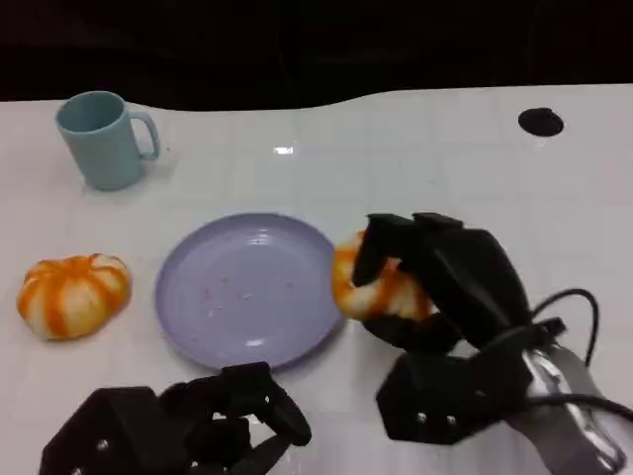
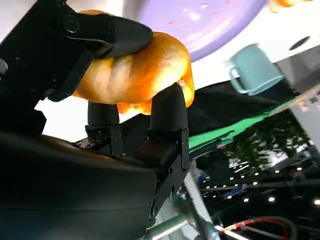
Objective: Grasp the bread from the table and place it into the plate.
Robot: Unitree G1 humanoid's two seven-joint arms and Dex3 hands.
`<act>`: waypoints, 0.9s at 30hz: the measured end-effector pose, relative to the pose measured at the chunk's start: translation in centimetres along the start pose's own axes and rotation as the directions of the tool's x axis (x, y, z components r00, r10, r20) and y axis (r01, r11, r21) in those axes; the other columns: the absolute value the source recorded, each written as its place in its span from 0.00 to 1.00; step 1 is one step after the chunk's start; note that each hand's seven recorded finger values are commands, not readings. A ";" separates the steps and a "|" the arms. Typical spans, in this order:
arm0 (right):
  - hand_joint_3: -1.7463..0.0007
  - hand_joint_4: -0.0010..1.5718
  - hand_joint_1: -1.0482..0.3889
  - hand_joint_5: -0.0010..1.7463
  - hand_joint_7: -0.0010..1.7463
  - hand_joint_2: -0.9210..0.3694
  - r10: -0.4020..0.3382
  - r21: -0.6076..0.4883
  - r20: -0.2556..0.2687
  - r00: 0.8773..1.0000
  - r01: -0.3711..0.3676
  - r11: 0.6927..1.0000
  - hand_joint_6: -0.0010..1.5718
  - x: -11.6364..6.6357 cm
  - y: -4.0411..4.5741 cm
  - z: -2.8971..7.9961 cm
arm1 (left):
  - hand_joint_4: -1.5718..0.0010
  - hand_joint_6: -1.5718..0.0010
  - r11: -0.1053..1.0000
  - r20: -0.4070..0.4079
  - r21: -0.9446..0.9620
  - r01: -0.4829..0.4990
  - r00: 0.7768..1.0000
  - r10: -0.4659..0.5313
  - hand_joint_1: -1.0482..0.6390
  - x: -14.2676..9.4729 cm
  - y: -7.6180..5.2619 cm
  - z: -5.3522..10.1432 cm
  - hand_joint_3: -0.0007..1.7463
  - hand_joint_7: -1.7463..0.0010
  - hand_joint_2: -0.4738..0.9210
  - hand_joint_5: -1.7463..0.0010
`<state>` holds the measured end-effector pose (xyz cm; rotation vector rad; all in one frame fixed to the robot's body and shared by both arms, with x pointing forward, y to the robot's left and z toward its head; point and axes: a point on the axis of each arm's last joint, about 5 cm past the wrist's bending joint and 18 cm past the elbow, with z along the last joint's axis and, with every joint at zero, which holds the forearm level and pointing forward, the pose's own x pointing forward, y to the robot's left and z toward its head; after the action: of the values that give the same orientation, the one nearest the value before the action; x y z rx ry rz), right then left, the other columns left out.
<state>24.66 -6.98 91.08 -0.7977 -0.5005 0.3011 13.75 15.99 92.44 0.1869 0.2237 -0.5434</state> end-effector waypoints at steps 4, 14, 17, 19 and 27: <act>0.26 0.60 0.64 1.00 1.00 0.47 0.022 0.037 0.027 0.999 -0.023 0.999 0.43 1.6 1.06 1.1 | 0.59 0.62 1.000 -0.002 0.001 0.005 1.000 -0.005 0.42 0.0 -0.2 -0.1 0.31 0.16 0.99 0.00; 0.33 0.55 0.64 1.00 0.81 0.41 0.104 0.073 0.062 0.993 -0.109 0.991 0.48 4.9 3.88 4.1 | 0.57 0.62 1.000 0.000 -0.009 0.015 1.000 -0.015 0.42 -0.1 -0.7 0.2 0.34 0.17 0.97 0.00; 0.41 0.48 0.61 0.99 0.73 0.33 0.136 0.075 0.047 0.990 -0.139 0.987 0.45 5.2 4.67 4.4 | 0.57 0.62 1.000 0.005 -0.009 0.021 1.000 -0.021 0.42 0.0 -0.8 0.3 0.35 0.17 0.96 0.00; 0.52 0.46 0.58 0.79 0.58 0.25 0.159 0.068 0.022 0.987 -0.161 0.985 0.45 5.3 5.05 4.4 | 0.57 0.62 1.000 0.008 -0.008 0.025 1.000 -0.025 0.42 0.0 -1.0 0.3 0.36 0.17 0.96 0.00; 0.87 0.14 0.36 0.12 0.03 0.00 0.382 -0.011 -0.054 0.923 -0.383 0.924 0.25 6.2 4.37 4.0 | 0.57 0.62 1.000 0.009 -0.006 0.024 1.000 -0.024 0.40 -0.1 -1.0 0.4 0.36 0.17 0.95 0.00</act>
<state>27.46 1.08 92.15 -0.9207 -0.2959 0.6374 13.21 15.11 92.69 0.1755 0.2192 -0.5674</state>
